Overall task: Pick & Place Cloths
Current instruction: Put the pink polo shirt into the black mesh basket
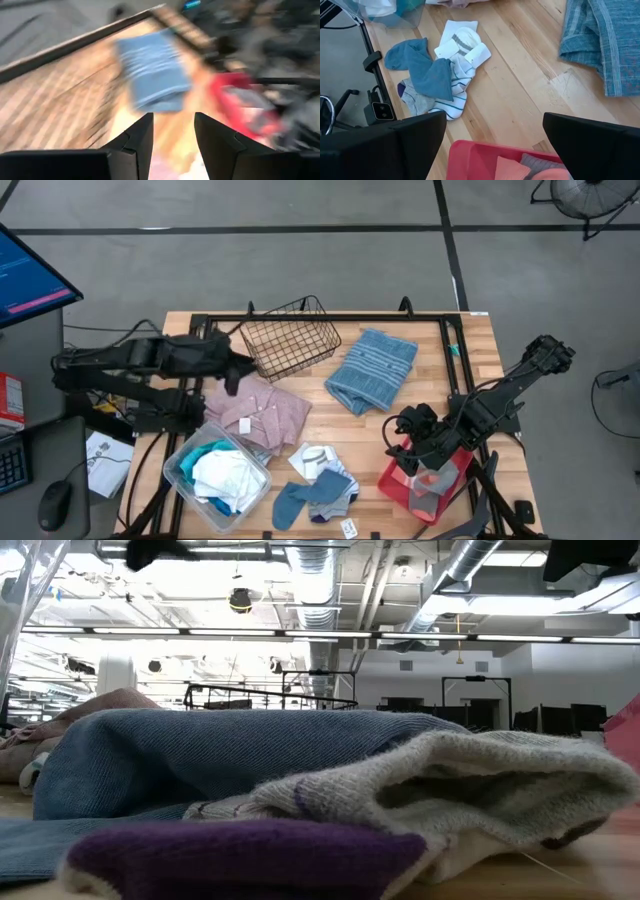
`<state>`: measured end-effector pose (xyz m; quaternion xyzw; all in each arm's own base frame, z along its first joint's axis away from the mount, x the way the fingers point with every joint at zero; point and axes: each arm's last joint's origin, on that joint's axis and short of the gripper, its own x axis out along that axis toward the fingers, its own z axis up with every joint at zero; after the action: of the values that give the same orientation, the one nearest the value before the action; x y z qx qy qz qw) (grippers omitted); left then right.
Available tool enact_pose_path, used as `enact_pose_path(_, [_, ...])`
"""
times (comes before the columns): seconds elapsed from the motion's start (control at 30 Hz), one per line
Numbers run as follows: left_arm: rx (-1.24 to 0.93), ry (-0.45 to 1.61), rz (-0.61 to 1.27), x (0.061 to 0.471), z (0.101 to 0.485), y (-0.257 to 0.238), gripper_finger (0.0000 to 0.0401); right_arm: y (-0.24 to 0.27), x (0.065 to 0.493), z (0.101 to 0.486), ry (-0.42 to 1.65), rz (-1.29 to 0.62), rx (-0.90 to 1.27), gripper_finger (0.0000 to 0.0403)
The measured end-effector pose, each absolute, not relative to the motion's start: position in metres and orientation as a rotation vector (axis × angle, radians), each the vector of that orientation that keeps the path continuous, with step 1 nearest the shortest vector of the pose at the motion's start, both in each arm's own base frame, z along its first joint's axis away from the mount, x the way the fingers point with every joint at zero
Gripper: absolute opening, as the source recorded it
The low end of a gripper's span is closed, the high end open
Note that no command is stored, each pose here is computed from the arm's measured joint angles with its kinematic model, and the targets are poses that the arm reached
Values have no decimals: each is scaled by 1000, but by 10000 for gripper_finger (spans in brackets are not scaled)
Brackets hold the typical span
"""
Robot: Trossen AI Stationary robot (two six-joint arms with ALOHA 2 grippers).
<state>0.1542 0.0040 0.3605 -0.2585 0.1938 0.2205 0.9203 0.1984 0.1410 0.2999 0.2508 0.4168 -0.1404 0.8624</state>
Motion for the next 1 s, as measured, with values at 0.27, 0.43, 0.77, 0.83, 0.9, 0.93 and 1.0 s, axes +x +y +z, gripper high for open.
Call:
enact_pose_path(0.27, [-603,640,753,133,339,20,127,141,198,300,873,-295,525,328])
enact_pose_path(0.43, [-603,761,865,132,326,27,124,141,198,300,870,-297,524,328])
enact_pose_path(0.77, [-637,984,886,135,273,28,169,142,199,301,859,-292,532,328])
enact_pose_path(0.83, [-648,1041,851,134,263,26,191,142,199,301,860,-292,532,328])
enact_pose_path(0.9, [-661,1079,832,133,253,25,220,142,199,301,860,-291,529,328])
enact_pose_path(0.93, [-667,1087,825,134,248,25,235,141,199,301,860,-291,529,328])
enact_pose_path(1.0, [-673,1094,823,135,239,25,266,141,199,301,860,-291,529,328])
